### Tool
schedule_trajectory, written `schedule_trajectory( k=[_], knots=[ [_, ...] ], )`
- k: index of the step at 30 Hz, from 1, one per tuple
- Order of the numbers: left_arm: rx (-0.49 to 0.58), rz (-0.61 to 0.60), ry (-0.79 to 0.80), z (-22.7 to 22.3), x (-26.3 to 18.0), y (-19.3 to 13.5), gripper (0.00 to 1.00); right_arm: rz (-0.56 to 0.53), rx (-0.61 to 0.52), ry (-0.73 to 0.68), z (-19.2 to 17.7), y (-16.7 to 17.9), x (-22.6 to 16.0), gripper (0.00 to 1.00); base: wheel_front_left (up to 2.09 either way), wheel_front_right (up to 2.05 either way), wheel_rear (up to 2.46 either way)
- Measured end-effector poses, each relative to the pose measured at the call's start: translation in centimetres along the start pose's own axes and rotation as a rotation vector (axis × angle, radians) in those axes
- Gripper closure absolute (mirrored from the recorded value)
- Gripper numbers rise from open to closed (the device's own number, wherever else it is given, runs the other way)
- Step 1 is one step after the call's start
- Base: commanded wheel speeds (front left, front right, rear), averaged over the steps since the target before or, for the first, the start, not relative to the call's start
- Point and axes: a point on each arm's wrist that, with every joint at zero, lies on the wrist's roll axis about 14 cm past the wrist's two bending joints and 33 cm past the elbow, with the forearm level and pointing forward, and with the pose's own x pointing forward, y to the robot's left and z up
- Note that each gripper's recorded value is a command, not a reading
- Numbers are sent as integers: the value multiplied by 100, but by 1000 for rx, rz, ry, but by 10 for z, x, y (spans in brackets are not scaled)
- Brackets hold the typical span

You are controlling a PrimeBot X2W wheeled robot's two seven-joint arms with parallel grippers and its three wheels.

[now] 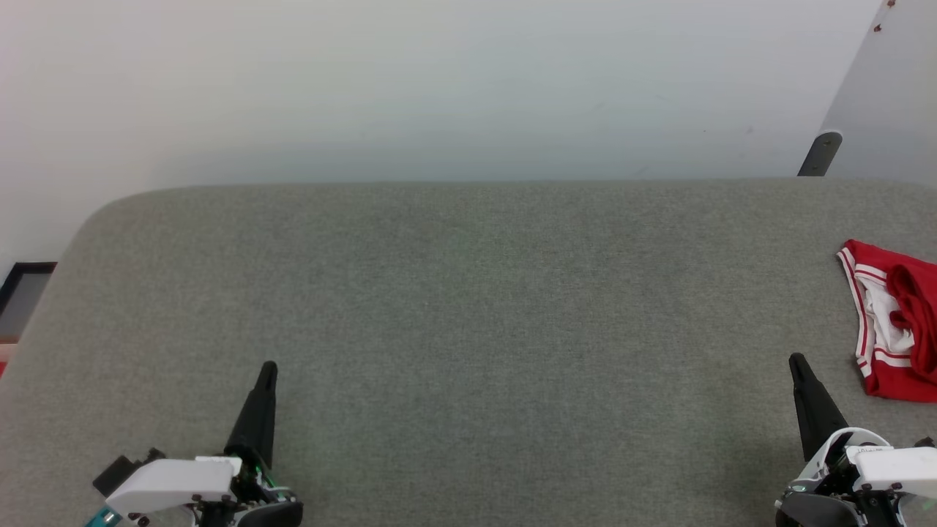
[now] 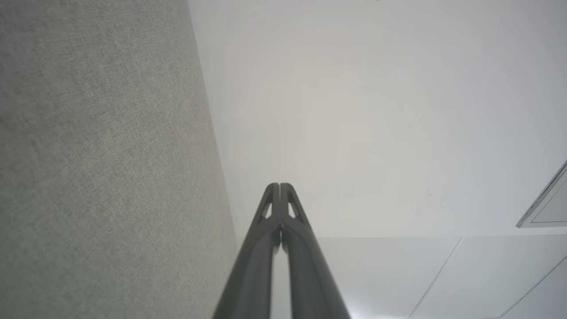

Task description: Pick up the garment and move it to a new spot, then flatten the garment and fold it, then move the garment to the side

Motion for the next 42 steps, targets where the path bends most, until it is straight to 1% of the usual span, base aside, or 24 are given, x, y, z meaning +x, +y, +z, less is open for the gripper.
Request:
schedule_trajectory(
  k=[42],
  knots=[
    [0,0,0,0,0,0,100,0,0,0,0,0,0,100,0,0,0]
  ],
)
